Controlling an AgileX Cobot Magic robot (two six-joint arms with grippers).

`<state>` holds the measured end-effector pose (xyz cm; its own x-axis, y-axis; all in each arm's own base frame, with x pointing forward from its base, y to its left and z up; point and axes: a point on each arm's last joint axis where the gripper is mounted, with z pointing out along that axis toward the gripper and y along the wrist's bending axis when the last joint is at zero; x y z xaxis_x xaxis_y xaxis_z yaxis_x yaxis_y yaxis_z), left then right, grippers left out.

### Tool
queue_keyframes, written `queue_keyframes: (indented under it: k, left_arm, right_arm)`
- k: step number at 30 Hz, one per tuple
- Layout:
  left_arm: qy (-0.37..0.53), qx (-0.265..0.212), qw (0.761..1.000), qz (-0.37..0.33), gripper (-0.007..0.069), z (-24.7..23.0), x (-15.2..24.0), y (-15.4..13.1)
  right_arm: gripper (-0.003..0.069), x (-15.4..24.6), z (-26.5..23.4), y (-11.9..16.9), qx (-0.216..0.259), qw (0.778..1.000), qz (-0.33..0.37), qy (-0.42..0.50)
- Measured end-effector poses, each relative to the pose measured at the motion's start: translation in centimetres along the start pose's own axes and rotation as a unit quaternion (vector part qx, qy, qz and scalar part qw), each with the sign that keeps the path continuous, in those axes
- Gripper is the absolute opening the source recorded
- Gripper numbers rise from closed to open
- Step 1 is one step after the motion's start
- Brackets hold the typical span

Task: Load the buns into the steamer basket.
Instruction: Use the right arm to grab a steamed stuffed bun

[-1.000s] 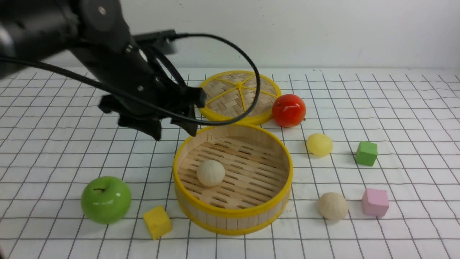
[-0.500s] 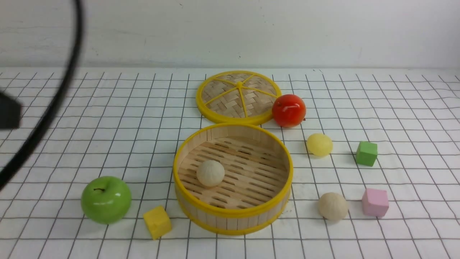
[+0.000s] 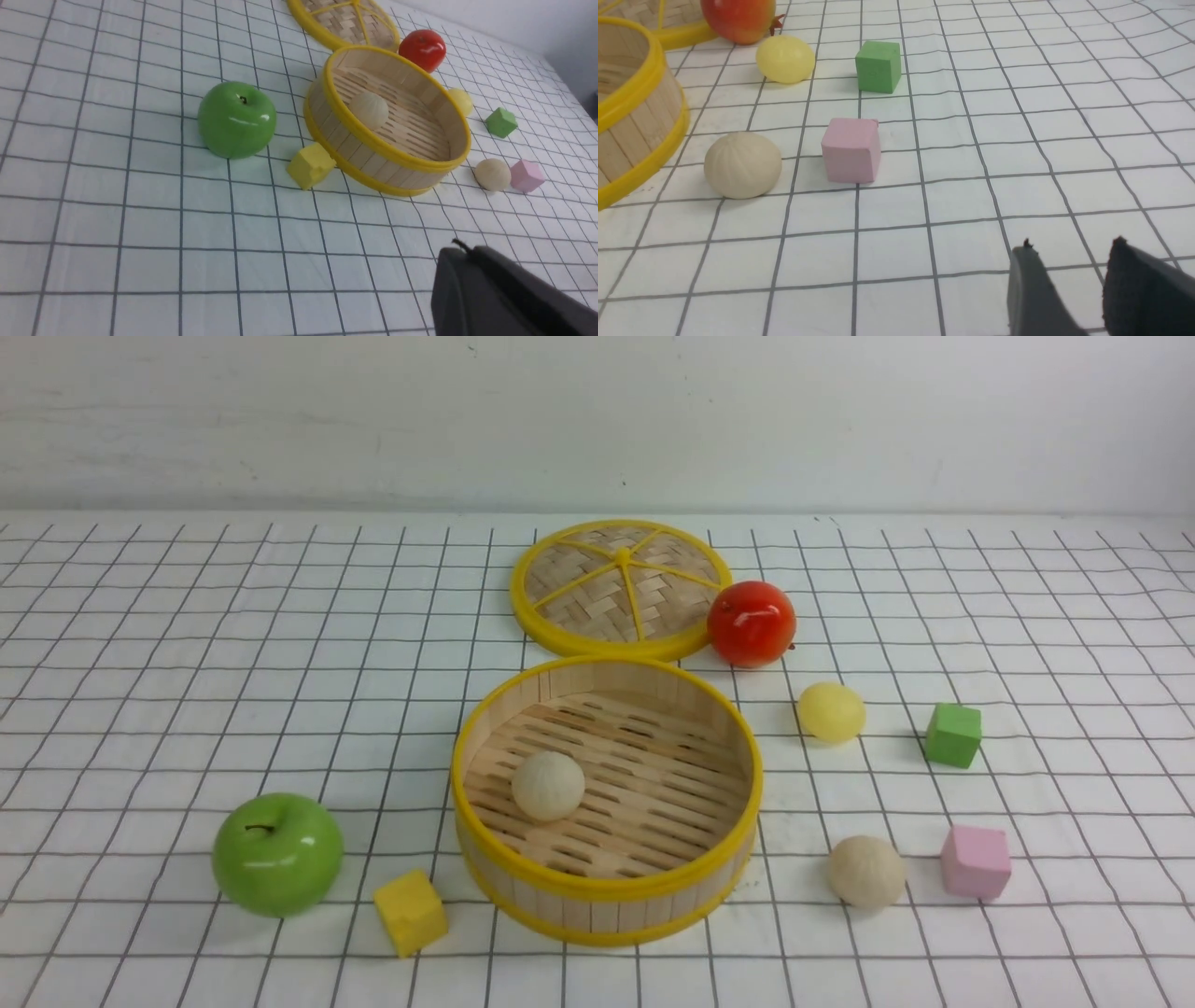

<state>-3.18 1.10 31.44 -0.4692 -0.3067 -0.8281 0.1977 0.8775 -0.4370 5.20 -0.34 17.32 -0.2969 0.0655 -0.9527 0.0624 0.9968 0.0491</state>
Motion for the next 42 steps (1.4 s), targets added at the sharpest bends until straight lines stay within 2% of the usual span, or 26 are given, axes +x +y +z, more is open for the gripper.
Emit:
queue_keyframes:
  k: [8,17,22,27,33,36,42]
  left_arm:
    - [-0.002,0.019,1.0,-0.008,-0.0013,0.4,0.1,-0.3]
    - [-0.006,0.02,1.0,-0.008,-0.0013,0.4,0.0,-0.3]
    - [-0.038,0.014,0.999,0.003,-0.0013,0.4,-0.6,-0.2]
    - [-0.111,0.015,0.993,0.025,-0.0013,1.2,-1.5,-0.1]
    - [-0.176,-0.051,0.98,0.078,-0.0013,4.7,-0.4,0.7]
    - [-0.182,-0.085,0.975,0.093,-0.0013,7.1,1.1,2.0]
    - [-0.154,-0.113,0.977,0.092,-0.0013,10.8,4.9,4.7]
  right_arm:
    - [0.0241,0.0,0.0,0.0,0.0,1.0,0.0,0.0]
    - [0.0241,0.0,0.0,0.0,0.0,1.0,0.0,0.0]
    - [0.0241,0.0,0.0,0.0,0.0,1.0,0.0,0.0]
    - [0.0241,0.0,0.0,0.0,0.0,1.0,0.0,0.0]
    - [0.0241,0.0,0.0,0.0,0.0,1.0,0.0,0.0]
    - [0.0241,0.0,0.0,0.0,0.0,1.0,0.0,0.0]
    - [0.0241,0.0,0.0,0.0,0.0,1.0,0.0,0.0]
